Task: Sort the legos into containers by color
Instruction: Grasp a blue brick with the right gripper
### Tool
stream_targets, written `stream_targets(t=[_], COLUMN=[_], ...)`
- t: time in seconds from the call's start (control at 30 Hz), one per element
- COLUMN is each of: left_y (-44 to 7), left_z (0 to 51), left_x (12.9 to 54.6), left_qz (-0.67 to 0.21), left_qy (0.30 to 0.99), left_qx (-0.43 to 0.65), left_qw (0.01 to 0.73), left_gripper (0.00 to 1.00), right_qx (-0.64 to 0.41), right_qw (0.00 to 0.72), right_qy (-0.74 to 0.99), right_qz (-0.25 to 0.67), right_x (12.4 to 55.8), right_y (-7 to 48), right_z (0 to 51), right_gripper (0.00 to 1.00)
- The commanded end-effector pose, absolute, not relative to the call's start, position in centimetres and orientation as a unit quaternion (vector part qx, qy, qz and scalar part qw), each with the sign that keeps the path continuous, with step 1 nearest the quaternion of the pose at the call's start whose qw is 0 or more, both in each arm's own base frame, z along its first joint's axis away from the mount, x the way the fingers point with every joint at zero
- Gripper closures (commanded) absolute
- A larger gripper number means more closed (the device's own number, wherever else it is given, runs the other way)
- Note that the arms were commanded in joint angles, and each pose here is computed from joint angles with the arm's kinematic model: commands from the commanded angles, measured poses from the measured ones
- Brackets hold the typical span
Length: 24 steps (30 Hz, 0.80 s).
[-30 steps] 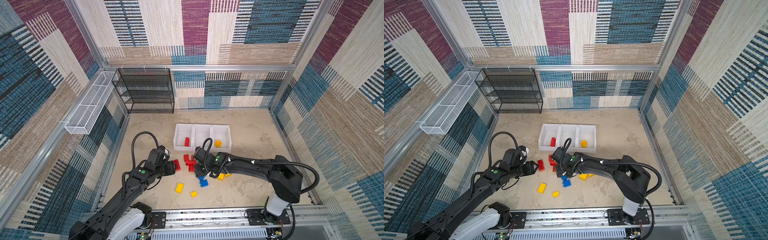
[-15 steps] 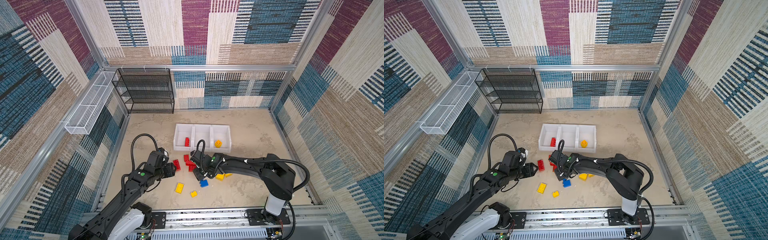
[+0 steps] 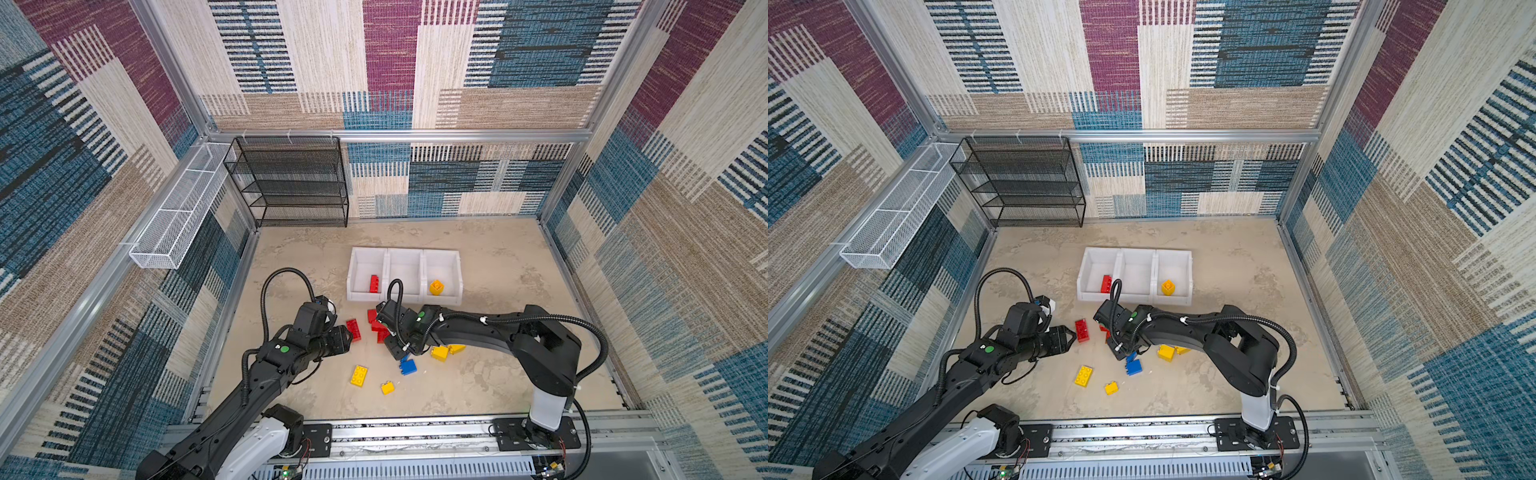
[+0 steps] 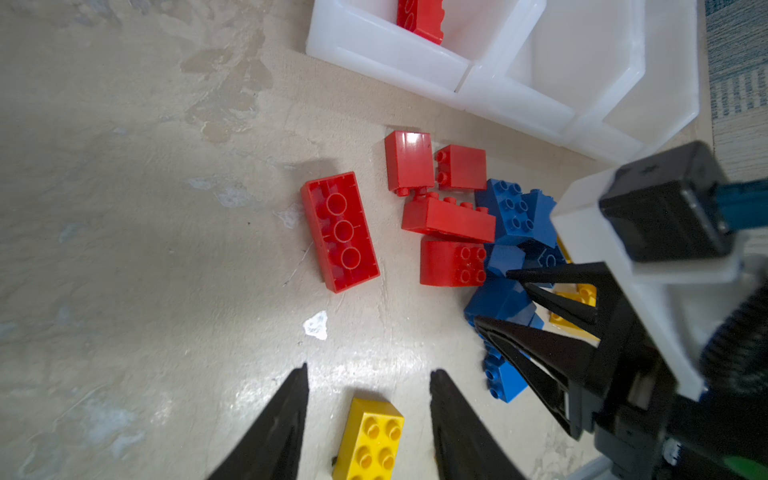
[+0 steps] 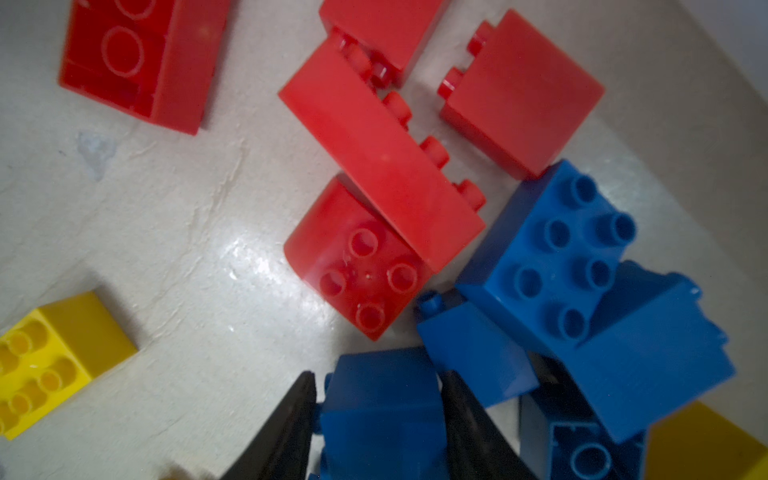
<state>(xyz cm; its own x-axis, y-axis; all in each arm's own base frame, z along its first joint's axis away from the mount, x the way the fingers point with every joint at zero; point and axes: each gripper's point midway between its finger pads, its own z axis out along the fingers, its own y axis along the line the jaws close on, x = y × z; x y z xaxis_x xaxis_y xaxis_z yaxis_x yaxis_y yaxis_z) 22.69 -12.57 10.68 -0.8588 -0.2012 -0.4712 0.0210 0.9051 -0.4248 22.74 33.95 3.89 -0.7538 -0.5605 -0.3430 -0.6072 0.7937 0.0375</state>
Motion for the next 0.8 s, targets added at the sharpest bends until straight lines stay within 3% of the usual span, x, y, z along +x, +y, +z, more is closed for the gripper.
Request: stream_targets(t=[0.0,0.27,0.6,0.77], left_y=[-12.6,-12.5,-12.3,-12.3], left_z=[10.7,10.7,10.6,10.6], left_x=[22.7,22.6,22.5,22.4], left_qz=[-0.214,-0.213,-0.211,-0.212], left_qy=[0.940,0.940,0.939,0.939], left_qx=[-0.051,-0.050,-0.053,-0.053], left_qw=[0.262,0.262,0.265,0.264], left_gripper=[0.49,0.49,0.49,0.49], right_qx=[-0.311,-0.311,-0.308,-0.305], right_qw=[0.155,0.151,0.153,0.162], right_qy=[0.935,0.937,0.938,0.937], right_qz=[0.066,0.059,0.042,0.054], right_x=[22.6,22.6,22.7,22.9], right_y=[33.7,33.5,32.8,33.3], right_z=[3.6,3.1,3.2,4.3], right_gripper=[0.47,0.44,0.56,0.57])
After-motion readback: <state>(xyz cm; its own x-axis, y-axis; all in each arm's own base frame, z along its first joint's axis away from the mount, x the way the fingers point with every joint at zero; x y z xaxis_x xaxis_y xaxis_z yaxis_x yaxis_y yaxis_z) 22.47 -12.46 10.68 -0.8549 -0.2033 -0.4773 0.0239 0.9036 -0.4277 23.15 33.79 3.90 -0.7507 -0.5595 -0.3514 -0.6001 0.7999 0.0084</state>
